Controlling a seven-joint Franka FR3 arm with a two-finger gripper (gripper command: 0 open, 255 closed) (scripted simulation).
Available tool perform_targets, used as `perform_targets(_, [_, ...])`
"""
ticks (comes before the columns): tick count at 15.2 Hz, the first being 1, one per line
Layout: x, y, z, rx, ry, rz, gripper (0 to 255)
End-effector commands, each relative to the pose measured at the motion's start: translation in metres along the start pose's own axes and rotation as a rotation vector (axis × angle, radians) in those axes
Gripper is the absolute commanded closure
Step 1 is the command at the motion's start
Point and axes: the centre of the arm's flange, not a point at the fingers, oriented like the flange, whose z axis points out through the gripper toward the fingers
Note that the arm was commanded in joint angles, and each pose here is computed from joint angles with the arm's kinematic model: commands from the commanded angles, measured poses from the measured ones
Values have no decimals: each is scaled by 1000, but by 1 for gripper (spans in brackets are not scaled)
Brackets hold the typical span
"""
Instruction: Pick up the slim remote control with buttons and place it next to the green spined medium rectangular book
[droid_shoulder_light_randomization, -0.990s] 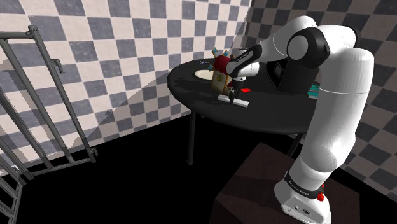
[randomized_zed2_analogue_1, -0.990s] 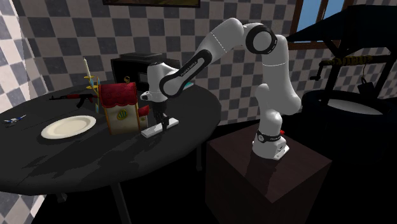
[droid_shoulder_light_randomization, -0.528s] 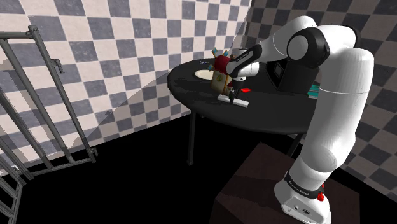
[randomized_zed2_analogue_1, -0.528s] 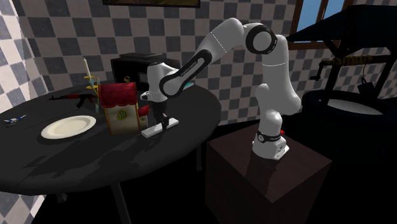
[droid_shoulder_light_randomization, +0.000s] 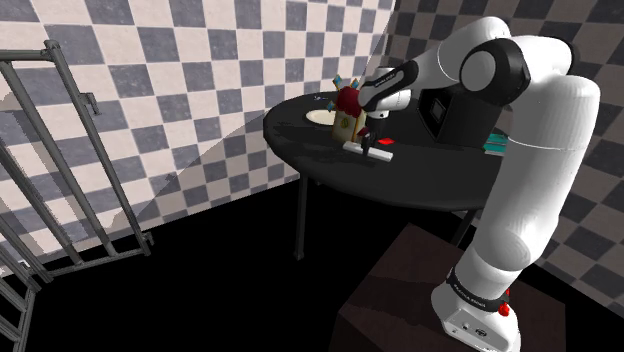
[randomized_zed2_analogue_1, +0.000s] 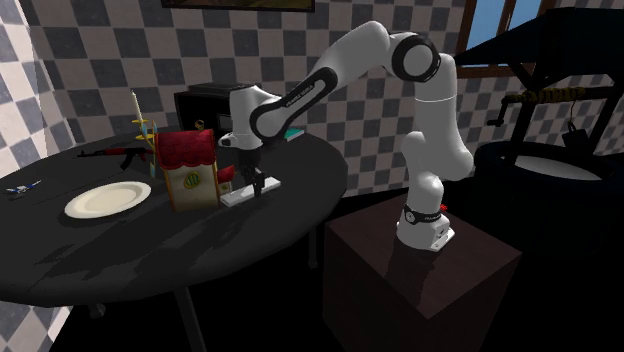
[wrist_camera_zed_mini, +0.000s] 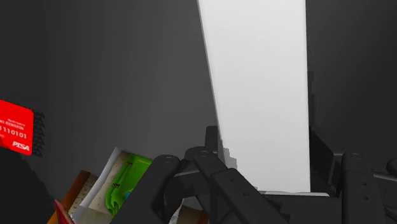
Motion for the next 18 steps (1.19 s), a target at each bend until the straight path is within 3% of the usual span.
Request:
perform_targets(1, [0,1,-11,0,0,0,255])
perform_targets(10, [0,2,-54,0,0,0,255])
perform_targets(18, [-78,73,-53,0,0,0,255])
